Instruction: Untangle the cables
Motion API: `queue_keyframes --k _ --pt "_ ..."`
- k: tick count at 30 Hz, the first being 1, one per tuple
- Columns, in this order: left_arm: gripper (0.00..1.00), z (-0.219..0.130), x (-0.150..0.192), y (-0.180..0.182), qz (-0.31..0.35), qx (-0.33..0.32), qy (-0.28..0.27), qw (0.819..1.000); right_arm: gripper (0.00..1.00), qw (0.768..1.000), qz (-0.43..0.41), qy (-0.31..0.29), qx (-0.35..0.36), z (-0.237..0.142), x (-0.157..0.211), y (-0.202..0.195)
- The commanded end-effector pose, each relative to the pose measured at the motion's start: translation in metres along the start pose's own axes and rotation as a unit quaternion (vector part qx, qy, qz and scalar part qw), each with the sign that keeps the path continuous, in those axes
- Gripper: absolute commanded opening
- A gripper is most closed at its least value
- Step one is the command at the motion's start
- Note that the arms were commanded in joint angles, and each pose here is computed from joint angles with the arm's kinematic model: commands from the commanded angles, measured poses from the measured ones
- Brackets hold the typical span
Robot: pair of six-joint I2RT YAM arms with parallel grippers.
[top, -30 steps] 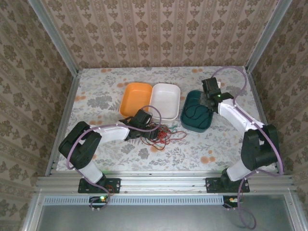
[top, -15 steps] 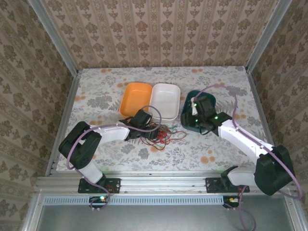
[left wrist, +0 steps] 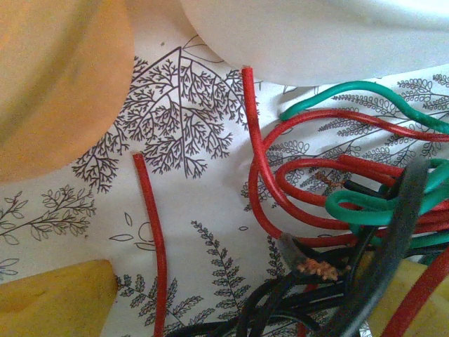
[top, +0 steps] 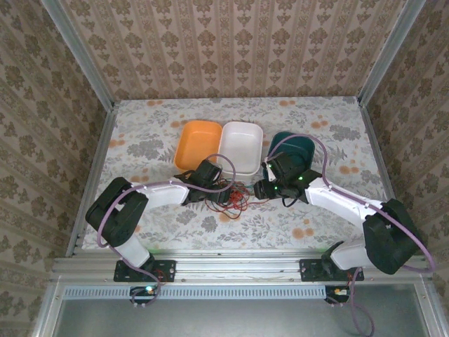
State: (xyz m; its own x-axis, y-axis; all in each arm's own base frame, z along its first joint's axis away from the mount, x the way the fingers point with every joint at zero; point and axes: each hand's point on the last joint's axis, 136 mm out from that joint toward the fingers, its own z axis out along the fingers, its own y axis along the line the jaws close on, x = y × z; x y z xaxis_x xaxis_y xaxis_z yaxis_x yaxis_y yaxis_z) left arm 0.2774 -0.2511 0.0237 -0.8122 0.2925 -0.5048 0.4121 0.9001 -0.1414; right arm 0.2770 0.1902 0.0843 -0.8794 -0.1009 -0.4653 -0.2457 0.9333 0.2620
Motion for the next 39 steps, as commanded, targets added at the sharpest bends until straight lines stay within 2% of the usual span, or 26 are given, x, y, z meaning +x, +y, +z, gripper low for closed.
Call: queue_keyframes --k 1,8,13,17,22,27,39 --pt "0.90 0.006 0.019 0.003 0.005 -0.001 0.027 1.000 0.54 1.000 0.000 0.011 0.012 0.007 0.009 -0.004" --pt "0.92 -0.020 0.010 -0.003 -0.009 0.040 -0.012 0.999 0.54 0.999 -0.042 0.008 -0.030 0.010 0.004 0.027" --pt "0.96 -0.054 0.002 0.009 -0.094 0.112 -0.056 0.988 0.54 0.998 -0.059 -0.018 -0.033 0.004 -0.008 0.038" --pt "0.96 -0.067 0.006 0.021 -0.120 0.120 -0.059 0.984 0.54 0.997 -0.060 -0.029 -0.024 0.005 -0.016 0.037" --pt "0.88 -0.070 0.006 0.014 -0.117 0.143 -0.055 0.981 0.54 0.998 -0.052 -0.032 -0.022 0.008 -0.022 0.038" --pt "0.77 -0.065 -0.009 0.011 -0.120 0.150 -0.067 0.979 0.53 0.998 -0.047 -0.033 -0.018 0.012 -0.023 0.037" --pt "0.64 -0.032 -0.032 0.026 -0.093 0.089 -0.051 0.990 0.53 0.999 -0.046 -0.029 0.000 0.006 -0.014 0.027"
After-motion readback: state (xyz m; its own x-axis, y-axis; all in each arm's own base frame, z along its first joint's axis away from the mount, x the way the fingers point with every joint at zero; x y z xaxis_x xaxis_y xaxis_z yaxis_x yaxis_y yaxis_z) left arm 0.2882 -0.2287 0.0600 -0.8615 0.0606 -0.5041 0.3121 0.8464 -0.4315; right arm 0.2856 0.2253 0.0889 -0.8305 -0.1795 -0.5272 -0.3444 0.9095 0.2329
